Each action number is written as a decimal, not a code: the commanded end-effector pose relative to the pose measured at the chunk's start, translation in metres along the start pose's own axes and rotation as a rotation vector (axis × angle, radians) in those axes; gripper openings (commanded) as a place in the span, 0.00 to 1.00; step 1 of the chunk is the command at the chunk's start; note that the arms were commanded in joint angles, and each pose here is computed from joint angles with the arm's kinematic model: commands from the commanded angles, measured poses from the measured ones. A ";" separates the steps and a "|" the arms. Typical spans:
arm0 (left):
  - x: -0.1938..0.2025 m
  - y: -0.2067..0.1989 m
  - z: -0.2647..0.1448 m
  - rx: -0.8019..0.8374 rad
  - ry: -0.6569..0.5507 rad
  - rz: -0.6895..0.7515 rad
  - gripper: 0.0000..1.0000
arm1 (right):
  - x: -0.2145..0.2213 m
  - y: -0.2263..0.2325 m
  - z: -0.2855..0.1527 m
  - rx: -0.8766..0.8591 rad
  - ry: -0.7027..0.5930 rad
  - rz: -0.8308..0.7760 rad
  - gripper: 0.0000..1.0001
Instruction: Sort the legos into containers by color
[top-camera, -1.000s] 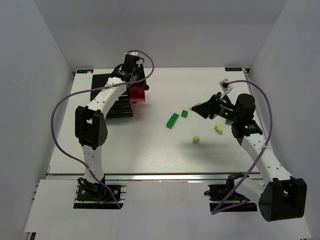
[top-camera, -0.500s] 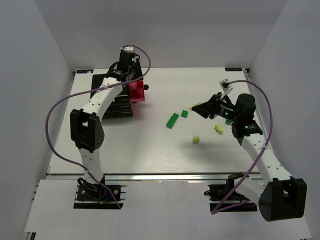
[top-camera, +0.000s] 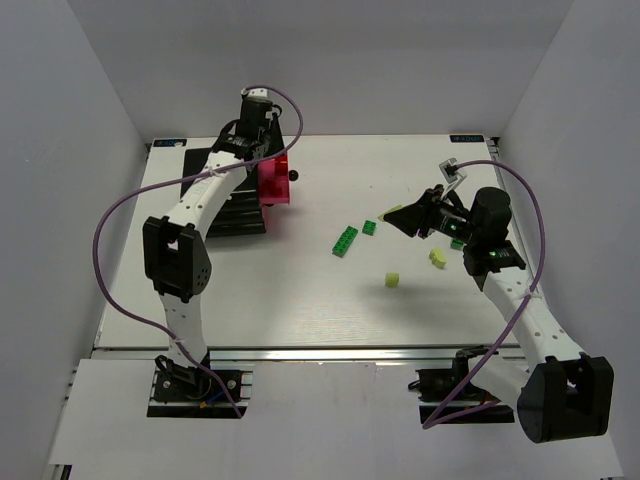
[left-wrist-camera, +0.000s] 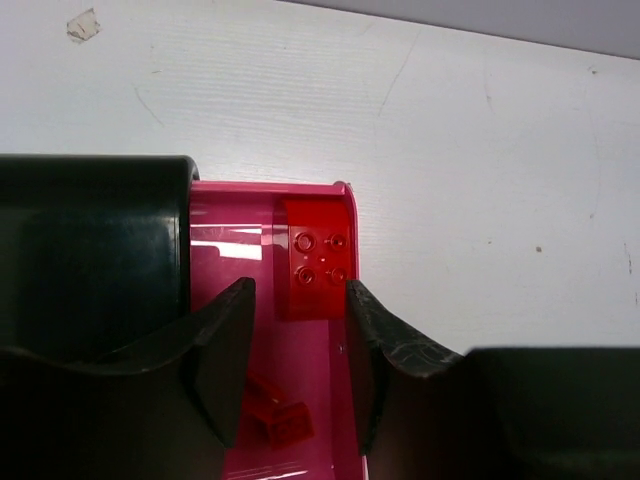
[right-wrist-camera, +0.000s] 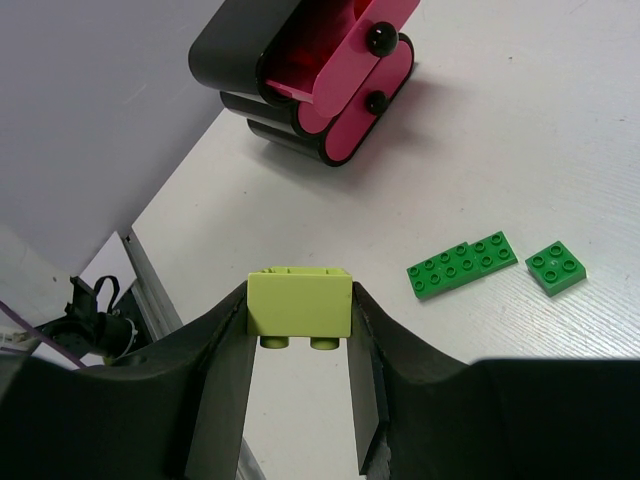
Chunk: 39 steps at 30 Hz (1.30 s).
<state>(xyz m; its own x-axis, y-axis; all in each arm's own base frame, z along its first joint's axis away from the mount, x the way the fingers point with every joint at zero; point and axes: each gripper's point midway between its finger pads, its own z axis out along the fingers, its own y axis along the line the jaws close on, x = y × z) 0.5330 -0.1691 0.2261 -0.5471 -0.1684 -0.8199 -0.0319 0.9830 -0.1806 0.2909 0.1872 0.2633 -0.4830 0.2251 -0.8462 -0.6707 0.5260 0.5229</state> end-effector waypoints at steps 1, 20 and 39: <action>-0.014 -0.004 -0.003 -0.009 -0.030 0.016 0.51 | -0.004 0.002 0.001 -0.021 -0.019 -0.024 0.00; 0.012 0.006 0.011 -0.051 0.029 0.041 0.44 | -0.004 0.001 0.001 -0.021 -0.015 -0.020 0.00; 0.025 0.002 0.020 -0.026 0.069 0.048 0.35 | -0.005 0.001 0.000 -0.022 -0.016 -0.020 0.00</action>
<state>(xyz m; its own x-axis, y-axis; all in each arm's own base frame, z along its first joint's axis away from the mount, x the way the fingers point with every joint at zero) 0.5379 -0.1695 0.1928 -0.6013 -0.1262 -0.7890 -0.0438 0.9912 -0.1252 0.2922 0.1874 0.2598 -0.4933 0.2226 -0.8409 -0.6661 0.5250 0.5297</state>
